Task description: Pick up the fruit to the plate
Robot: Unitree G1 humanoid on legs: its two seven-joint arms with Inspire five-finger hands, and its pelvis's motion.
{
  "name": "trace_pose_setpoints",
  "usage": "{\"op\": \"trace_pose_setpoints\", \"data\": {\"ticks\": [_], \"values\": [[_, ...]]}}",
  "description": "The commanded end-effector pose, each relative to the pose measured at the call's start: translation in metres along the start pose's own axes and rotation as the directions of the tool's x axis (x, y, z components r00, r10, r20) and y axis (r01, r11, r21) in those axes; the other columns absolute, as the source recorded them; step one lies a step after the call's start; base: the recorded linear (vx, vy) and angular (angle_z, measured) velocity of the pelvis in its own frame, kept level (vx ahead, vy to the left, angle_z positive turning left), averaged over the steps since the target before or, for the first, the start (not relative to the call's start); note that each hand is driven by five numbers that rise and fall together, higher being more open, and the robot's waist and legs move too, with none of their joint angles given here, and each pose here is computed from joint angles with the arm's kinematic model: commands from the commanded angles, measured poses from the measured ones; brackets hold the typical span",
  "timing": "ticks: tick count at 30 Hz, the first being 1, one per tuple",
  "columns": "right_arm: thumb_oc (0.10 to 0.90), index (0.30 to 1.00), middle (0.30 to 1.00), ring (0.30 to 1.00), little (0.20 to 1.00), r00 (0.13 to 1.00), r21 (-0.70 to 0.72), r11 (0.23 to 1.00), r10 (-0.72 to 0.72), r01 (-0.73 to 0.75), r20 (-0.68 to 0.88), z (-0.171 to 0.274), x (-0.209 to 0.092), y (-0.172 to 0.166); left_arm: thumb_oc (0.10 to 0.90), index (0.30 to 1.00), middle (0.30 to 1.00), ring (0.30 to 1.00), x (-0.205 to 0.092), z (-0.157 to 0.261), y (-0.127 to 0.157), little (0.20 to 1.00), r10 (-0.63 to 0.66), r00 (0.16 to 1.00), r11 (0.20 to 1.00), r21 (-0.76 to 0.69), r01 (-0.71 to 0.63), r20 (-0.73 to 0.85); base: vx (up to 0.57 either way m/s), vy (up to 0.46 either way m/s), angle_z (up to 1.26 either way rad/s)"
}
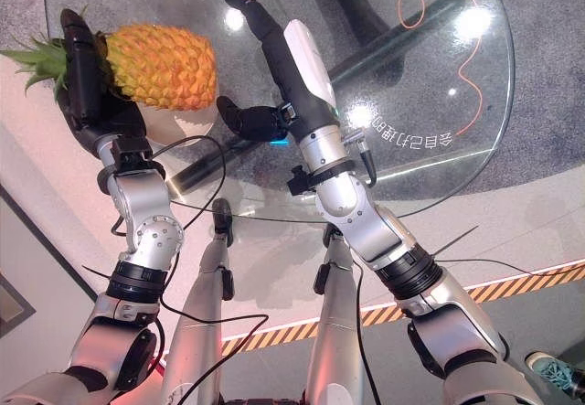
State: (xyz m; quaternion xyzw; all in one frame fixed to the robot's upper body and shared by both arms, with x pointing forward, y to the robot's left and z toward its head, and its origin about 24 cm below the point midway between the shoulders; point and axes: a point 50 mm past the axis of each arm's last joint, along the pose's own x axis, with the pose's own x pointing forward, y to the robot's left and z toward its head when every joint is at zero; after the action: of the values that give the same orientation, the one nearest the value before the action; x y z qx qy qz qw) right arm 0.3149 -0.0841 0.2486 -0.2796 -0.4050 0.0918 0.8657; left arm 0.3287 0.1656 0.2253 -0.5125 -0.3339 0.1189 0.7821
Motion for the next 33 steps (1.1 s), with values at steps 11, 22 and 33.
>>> {"op": "trace_pose_setpoints", "data": {"ticks": [11, 22, 33], "values": [[0.8, 0.9, 0.9, 0.9, 0.9, 0.903, 0.061, 0.926, -0.377, 0.372, 0.205, 0.033, 0.009, -0.046, 0.1, 0.3, 0.3, 0.3, 0.003, 0.058, -0.06, 0.2, -0.217, 0.875, 0.975, 0.061, 0.211, 0.432, 0.0, 0.0, 0.0], [0.8, 0.9, 0.9, 0.9, 0.9, 0.798, -0.041, 0.798, -0.595, 0.601, 0.099, -0.004, -0.013, -0.081, 0.1, 0.3, 0.3, 0.3, 0.011, 0.073, -0.053, 0.2, -0.194, 0.803, 0.977, 0.181, 0.109, 0.563, 0.0, 0.001, 0.0], [0.8, 0.9, 0.9, 0.9, 0.9, 0.634, -0.18, 0.631, -0.772, 0.755, -0.045, -0.043, -0.037, -0.109, 0.1, 0.3, 0.3, 0.3, 0.022, 0.081, -0.051, 0.2, -0.207, 0.739, 0.961, 0.273, 0.032, 0.642, -0.02, 0.005, -0.03]]}}
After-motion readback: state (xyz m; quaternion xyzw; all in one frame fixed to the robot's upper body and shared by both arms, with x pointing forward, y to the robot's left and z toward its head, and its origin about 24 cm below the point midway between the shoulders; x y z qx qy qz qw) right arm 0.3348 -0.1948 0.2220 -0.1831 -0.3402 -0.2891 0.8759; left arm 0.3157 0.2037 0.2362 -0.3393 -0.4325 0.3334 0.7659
